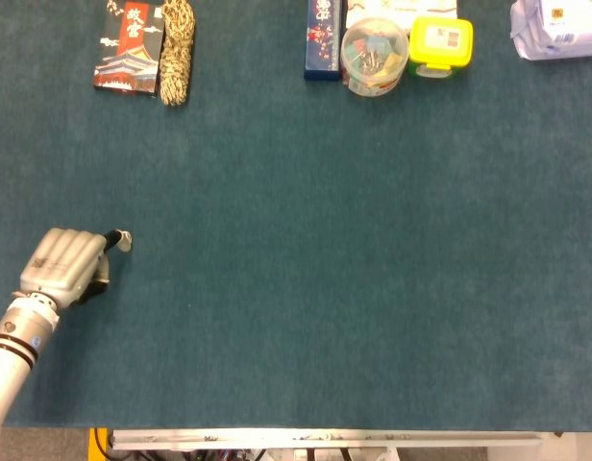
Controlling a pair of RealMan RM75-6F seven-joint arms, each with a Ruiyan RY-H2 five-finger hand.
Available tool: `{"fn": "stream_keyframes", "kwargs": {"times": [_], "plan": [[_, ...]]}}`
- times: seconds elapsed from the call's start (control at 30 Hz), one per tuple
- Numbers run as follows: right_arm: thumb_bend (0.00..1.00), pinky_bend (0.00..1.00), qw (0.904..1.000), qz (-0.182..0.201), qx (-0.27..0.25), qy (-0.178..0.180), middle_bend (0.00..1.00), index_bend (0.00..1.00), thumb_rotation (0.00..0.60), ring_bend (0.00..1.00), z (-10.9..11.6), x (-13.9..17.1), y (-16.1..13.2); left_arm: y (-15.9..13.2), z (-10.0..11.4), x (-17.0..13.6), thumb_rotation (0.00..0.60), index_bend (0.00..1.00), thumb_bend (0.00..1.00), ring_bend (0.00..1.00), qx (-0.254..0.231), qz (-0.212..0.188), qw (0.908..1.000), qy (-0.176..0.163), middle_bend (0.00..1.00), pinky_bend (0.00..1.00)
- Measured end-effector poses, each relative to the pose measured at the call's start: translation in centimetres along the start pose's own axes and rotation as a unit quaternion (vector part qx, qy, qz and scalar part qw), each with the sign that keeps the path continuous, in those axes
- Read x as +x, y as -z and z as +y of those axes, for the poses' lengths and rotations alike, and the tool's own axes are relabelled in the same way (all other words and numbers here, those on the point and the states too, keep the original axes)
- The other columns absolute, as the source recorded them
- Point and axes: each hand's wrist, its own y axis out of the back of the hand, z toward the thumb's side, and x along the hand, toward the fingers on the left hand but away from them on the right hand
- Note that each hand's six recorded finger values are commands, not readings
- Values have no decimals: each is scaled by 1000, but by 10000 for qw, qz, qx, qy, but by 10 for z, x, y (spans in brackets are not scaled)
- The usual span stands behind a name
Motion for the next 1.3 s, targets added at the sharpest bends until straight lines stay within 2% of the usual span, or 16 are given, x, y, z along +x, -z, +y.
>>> {"fn": "stream_keyframes", "kwargs": {"times": [1.0, 1.13, 1.23, 1.3], "plan": [[102, 454, 10000, 7, -12, 23, 432, 532, 600, 321, 2, 0, 0, 5, 11, 6, 600, 312, 1000, 1000, 219, 241, 9986, -409, 1000, 1000], [102, 454, 10000, -4, -31, 51, 432, 532, 600, 321, 3, 1, 1, 4, 15, 2, 600, 314, 1000, 999, 223, 234, 9979, -567, 1000, 1000], [101, 455, 10000, -11, -34, 81, 432, 532, 600, 321, 5, 1, 1, 4, 22, -4, 600, 307, 1000, 940, 227, 199, 9961, -834, 1000, 999], [101, 454, 9999, -16, -36, 107, 432, 532, 600, 321, 6, 1, 2, 5, 30, -11, 600, 291, 1000, 843, 198, 184, 9937, -1090, 1000, 984]]}}
